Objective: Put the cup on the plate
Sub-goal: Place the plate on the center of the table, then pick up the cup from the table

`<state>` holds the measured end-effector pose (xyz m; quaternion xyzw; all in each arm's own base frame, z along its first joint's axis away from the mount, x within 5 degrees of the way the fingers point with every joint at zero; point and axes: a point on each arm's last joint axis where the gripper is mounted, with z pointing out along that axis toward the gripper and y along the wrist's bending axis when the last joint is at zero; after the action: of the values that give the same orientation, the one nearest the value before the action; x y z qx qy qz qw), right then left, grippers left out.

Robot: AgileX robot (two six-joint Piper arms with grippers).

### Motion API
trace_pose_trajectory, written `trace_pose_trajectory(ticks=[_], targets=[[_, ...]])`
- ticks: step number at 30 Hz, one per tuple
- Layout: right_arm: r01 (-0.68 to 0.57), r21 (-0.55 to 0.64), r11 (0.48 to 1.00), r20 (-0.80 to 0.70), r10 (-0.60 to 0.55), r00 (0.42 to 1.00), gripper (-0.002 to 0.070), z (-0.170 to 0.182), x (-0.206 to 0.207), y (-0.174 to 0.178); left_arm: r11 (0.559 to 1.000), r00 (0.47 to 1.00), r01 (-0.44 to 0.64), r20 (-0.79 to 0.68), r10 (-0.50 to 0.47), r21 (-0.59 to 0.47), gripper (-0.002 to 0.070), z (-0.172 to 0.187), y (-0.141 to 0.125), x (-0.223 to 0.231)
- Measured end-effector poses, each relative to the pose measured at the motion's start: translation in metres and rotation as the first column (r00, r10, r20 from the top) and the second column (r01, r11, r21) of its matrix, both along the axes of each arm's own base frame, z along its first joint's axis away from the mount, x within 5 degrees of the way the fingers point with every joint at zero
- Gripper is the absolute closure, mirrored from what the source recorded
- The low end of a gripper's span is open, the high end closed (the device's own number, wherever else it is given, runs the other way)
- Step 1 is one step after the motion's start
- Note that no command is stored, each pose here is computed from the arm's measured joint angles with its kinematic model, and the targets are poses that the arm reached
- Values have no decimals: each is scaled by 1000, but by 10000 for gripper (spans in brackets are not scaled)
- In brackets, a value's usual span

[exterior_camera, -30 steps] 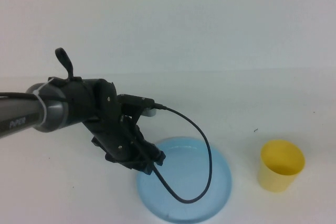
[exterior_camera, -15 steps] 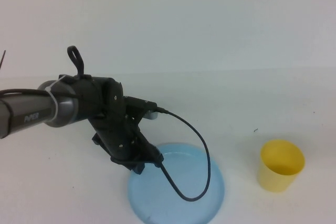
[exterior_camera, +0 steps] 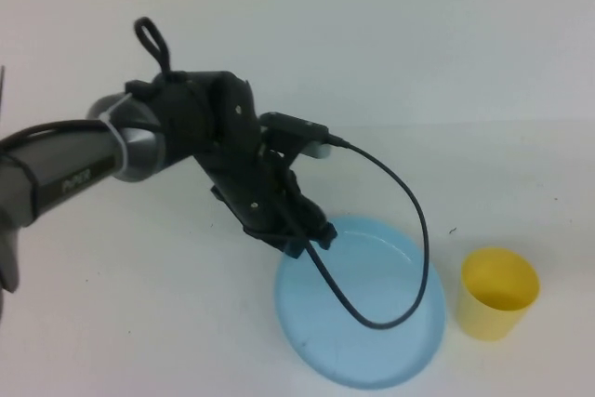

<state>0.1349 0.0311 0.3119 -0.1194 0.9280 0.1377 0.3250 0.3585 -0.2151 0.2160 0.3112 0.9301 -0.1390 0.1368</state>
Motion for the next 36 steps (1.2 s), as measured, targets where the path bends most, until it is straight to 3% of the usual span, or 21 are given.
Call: trace_pose_trajectory(ticks=[11,17,19,22,26,31,33,36], targets=[[-22,-21,1000,26,22,999,241,1,1,0,999,998,24,-65,-22,33,645,-39,-15,1],[-28,-10,1000,8,28,1000,241,-5,15,1,997,999,48,-23,-47,65,333,-35,-12,3],[-58,-1,998,-36,58,998,241,-13,25,3,993,999,51,-18,-49,109,284,-29,-5,2],[-89,29,996,-104,92,990,241,-24,44,8,978,999,22,39,-31,206,326,-7,13,2],[-145,38,989,-166,150,975,241,-28,74,20,958,976,-63,220,0,279,440,55,37,-8],[-215,-2,977,-223,209,952,241,-32,115,41,974,904,-113,426,19,197,582,138,60,-44],[-229,-33,973,-264,213,941,241,-39,131,47,980,867,-126,496,35,152,673,168,71,-63],[-229,-66,971,-329,195,924,241,-49,151,53,986,815,-136,576,59,92,674,202,87,-92]])
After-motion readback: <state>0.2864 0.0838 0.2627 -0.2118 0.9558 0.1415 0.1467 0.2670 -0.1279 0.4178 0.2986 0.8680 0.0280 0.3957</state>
